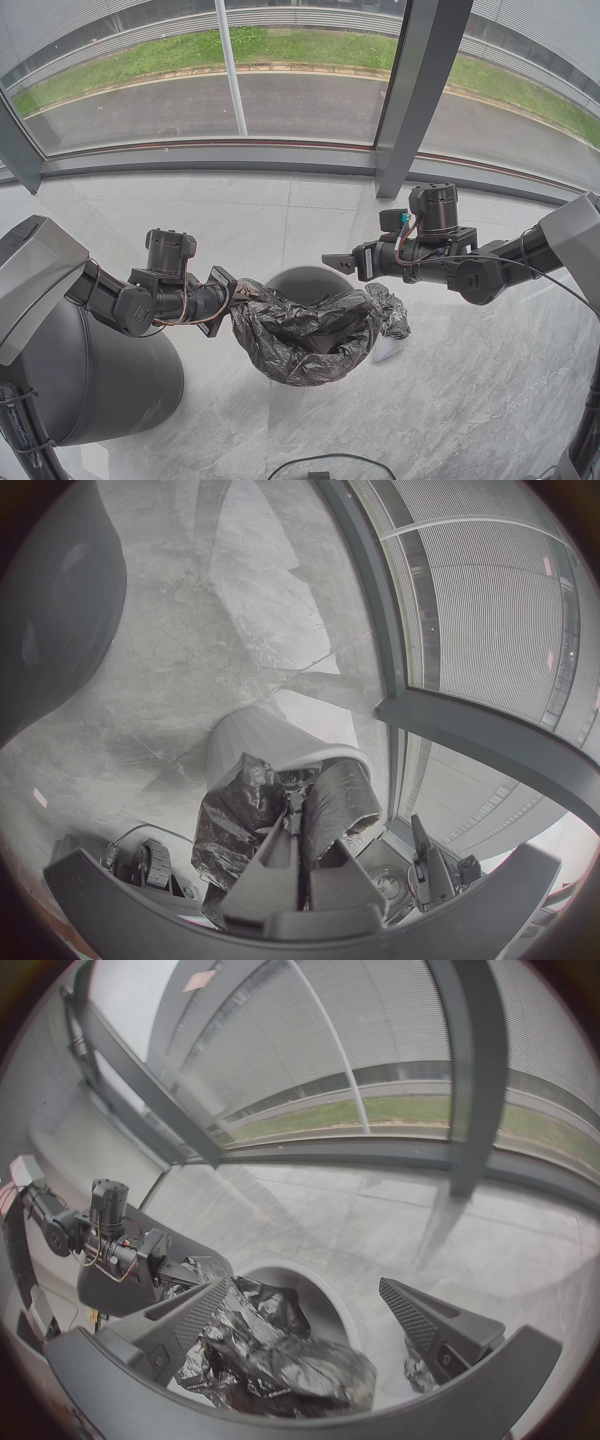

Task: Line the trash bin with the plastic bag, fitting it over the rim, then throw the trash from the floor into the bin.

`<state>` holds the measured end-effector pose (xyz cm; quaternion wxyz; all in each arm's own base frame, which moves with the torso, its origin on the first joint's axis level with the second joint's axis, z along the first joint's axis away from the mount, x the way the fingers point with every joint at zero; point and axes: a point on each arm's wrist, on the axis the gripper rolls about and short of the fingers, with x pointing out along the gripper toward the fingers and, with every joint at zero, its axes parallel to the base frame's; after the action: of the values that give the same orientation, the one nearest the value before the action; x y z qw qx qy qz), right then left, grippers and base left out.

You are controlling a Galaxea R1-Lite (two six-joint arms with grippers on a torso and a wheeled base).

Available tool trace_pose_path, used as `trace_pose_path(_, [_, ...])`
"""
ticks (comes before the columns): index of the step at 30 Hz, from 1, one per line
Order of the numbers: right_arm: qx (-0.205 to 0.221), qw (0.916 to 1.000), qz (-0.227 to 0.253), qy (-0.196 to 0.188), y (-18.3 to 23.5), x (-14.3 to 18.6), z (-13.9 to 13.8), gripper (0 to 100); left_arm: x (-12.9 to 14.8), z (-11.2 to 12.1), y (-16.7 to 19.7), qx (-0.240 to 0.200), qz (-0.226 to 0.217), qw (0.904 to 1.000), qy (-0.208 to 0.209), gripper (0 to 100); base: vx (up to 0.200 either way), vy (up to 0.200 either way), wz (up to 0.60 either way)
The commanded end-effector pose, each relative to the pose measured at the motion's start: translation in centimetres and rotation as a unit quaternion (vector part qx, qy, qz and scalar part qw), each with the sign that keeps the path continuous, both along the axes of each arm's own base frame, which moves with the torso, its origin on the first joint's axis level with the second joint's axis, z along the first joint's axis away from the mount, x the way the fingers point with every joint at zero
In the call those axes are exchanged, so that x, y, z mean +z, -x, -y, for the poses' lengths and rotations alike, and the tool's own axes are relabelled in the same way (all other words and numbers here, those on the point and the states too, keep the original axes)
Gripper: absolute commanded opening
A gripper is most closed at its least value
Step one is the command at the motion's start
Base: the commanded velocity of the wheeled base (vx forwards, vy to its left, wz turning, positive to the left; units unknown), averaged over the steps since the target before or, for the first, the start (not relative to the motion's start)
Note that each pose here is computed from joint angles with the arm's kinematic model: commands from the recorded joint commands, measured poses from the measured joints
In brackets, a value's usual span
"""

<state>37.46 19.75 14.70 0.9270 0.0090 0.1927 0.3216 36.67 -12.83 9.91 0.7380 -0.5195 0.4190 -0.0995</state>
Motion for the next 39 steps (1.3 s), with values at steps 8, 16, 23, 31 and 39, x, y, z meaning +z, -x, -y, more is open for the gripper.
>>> trace_pose_path(8, [0.093, 0.9948, -0.001, 0.042, -0.8, -4.4, -4.5, 100, 2.3, 0.5, 2.2, -0.026, 0.031, 0.9992, -0.004, 0, 0.000, 0.000, 0.00])
trace_pose_path(16, [0.094, 0.9940, -0.020, 0.051, -0.8, -6.1, -4.5, 100, 2.5, 0.5, 2.4, -0.034, 0.031, 0.9989, 0.002, 0, 0.000, 0.000, 0.00])
trace_pose_path(23, [0.101, 0.9925, -0.035, 0.058, 0.5, -6.3, -4.3, 100, 2.5, 0.5, 2.4, -0.034, 0.032, 0.9989, 0.002, 0, 0.000, 0.000, 0.00])
trace_pose_path(31, [0.108, 0.9911, -0.047, 0.062, 1.0, -6.9, -4.1, 100, 2.5, 0.6, 2.4, -0.035, 0.031, 0.9989, 0.003, 0, 0.000, 0.000, 0.00])
trace_pose_path(39, [0.107, 0.9909, -0.051, 0.063, 0.1, -8.0, -4.5, 100, 2.5, 0.6, 2.4, -0.035, 0.031, 0.9989, 0.003, 0, 0.000, 0.000, 0.00])
